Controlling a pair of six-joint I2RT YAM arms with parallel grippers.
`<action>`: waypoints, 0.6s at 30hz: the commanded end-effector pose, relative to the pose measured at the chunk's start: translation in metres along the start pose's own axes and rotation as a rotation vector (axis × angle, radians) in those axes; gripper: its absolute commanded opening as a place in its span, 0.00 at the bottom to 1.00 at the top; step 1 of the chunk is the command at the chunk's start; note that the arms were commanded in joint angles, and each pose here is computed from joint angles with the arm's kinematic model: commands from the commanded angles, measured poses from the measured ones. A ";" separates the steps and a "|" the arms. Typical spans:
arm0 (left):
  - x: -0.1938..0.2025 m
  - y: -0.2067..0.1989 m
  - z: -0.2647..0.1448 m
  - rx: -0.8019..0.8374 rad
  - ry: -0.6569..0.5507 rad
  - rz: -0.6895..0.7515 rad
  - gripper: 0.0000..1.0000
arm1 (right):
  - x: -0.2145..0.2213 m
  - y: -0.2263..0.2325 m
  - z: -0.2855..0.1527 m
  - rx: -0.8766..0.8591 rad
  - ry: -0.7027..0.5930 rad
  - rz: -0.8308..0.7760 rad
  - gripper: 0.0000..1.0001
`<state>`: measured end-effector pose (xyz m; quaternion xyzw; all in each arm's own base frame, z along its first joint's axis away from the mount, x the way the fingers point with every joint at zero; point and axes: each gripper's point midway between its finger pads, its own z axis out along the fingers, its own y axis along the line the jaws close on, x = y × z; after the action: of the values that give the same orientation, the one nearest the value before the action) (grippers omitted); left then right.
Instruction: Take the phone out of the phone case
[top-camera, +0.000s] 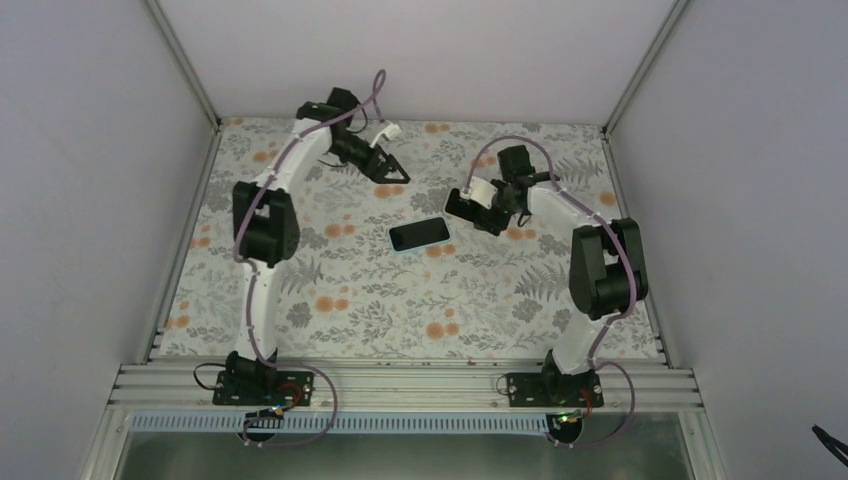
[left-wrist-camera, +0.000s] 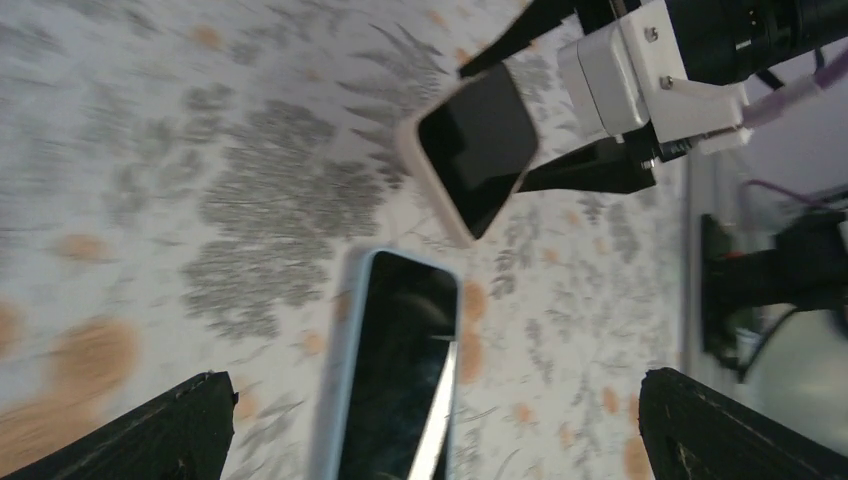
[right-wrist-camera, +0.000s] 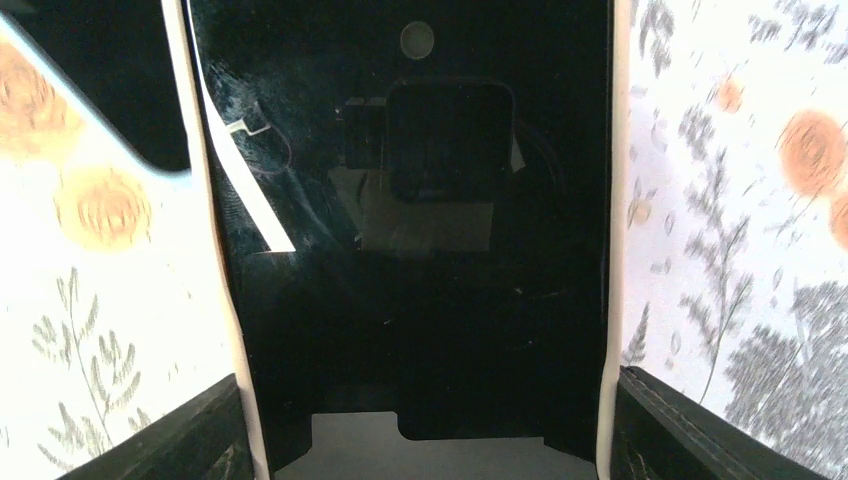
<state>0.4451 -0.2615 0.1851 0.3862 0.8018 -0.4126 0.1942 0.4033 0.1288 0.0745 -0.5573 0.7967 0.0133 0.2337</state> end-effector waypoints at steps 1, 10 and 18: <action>0.006 -0.034 0.024 0.267 0.027 -0.193 1.00 | -0.048 -0.020 -0.016 0.077 -0.135 0.040 0.65; 0.011 -0.033 0.059 0.334 0.058 -0.223 1.00 | -0.105 -0.015 -0.012 0.074 -0.173 -0.015 0.65; 0.015 -0.027 0.065 0.331 0.067 -0.236 1.00 | -0.135 0.008 0.000 0.059 -0.177 -0.062 0.66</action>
<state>0.4146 -0.3130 0.1480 0.3365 0.7770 -0.5290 0.0569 0.4237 0.2334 0.1088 -0.5795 0.7601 0.0318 0.2923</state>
